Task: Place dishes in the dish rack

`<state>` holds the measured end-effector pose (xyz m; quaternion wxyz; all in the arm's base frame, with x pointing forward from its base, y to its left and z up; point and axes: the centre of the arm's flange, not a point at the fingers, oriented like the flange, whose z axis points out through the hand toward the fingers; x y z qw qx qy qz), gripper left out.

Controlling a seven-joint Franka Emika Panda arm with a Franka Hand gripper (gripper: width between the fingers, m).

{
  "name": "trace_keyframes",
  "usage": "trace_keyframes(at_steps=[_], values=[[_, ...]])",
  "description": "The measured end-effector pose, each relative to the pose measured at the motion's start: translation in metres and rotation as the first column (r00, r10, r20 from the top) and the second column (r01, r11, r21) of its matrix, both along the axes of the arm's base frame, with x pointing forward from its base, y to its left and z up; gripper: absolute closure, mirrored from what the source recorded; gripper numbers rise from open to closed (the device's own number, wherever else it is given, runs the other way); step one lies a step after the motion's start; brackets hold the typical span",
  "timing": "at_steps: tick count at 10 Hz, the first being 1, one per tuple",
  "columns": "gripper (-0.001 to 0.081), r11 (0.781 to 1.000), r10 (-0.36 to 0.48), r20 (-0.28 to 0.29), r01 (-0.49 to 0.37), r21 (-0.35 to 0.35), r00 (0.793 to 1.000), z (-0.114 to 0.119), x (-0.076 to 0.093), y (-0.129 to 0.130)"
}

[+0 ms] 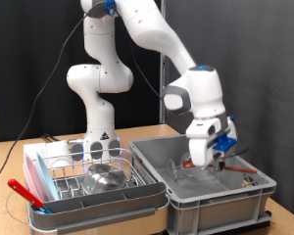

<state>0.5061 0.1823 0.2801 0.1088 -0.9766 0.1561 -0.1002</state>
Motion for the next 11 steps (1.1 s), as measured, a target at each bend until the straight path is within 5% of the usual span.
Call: trace_keyframes(at_steps=[5, 7, 9, 11], values=[[0.0711, 1.000, 0.002, 0.041, -0.002, 0.001, 0.999, 0.074, -0.003, -0.004], [0.0711, 1.000, -0.001, 0.034, 0.002, -0.014, 0.999, 0.082, -0.008, -0.005], [0.0711, 0.996, 0.059, 0.137, -0.068, 0.063, 0.989, 0.088, -0.005, -0.002], [0.0711, 0.977, 0.169, 0.267, -0.196, 0.077, 0.949, 0.104, -0.002, -0.005]])
